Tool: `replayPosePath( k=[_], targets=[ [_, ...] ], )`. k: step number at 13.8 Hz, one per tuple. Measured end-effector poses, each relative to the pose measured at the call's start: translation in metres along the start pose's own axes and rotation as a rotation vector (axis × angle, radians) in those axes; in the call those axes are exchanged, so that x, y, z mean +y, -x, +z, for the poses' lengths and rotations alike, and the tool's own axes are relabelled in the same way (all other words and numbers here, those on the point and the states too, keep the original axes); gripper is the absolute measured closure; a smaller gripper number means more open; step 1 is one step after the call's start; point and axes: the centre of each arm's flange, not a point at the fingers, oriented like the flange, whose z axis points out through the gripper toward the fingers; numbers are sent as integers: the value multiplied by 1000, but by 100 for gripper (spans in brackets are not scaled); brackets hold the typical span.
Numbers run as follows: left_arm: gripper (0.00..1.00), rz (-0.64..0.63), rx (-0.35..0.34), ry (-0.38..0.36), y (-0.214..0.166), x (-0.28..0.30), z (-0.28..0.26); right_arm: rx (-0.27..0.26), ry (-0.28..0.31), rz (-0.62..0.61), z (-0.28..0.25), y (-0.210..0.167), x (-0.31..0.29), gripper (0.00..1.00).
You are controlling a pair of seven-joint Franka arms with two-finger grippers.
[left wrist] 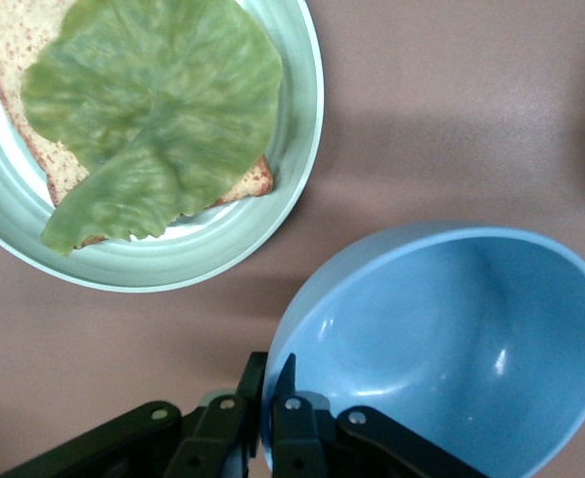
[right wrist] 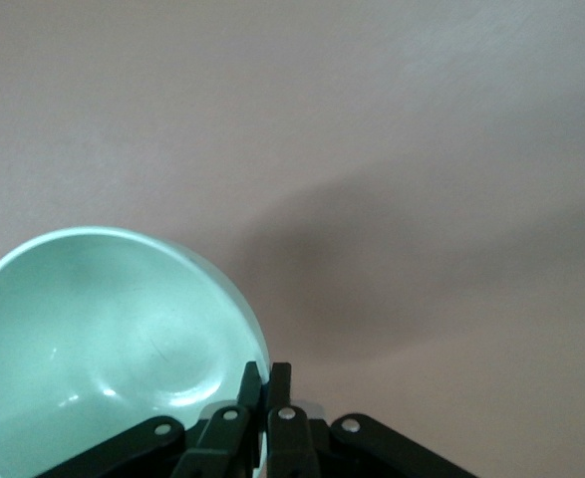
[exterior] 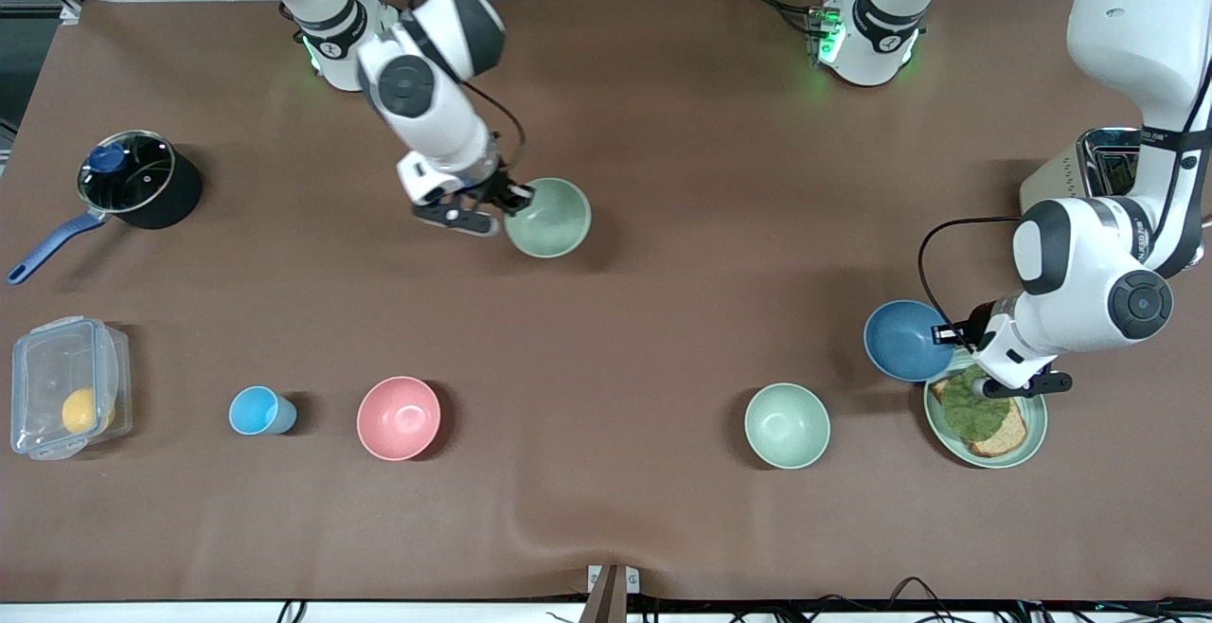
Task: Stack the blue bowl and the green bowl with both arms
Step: 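Carry the green bowl with the right gripper toward the table middle, then set the green bowl down while the left gripper carries the blue bowl over it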
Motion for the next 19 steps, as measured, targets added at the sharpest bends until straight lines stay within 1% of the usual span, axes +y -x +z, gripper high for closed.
replayPosePath(
  k=[3,6,8,9,11,13,16,19],
  targets=[
    [94,0,-4,0,1,0,1,-2,5,49,18,6,-28,96],
    [94,0,-9,0,1,0,3,46,19,81,49,21,-50,96],
    [94,-3,-10,4,1,0,3,55,22,93,67,31,-61,96],
    [94,-15,-10,23,1,1,2,54,22,99,72,33,-66,96],
    [94,-53,-3,85,1,5,-5,53,23,99,77,34,-71,96],
    [94,-77,3,109,5,10,-15,54,26,95,81,36,-74,96],
    [94,-84,-8,129,23,34,-24,68,23,99,91,42,-78,96],
    [94,-139,-19,147,50,82,-36,70,34,109,101,45,-78,96]
  ],
)
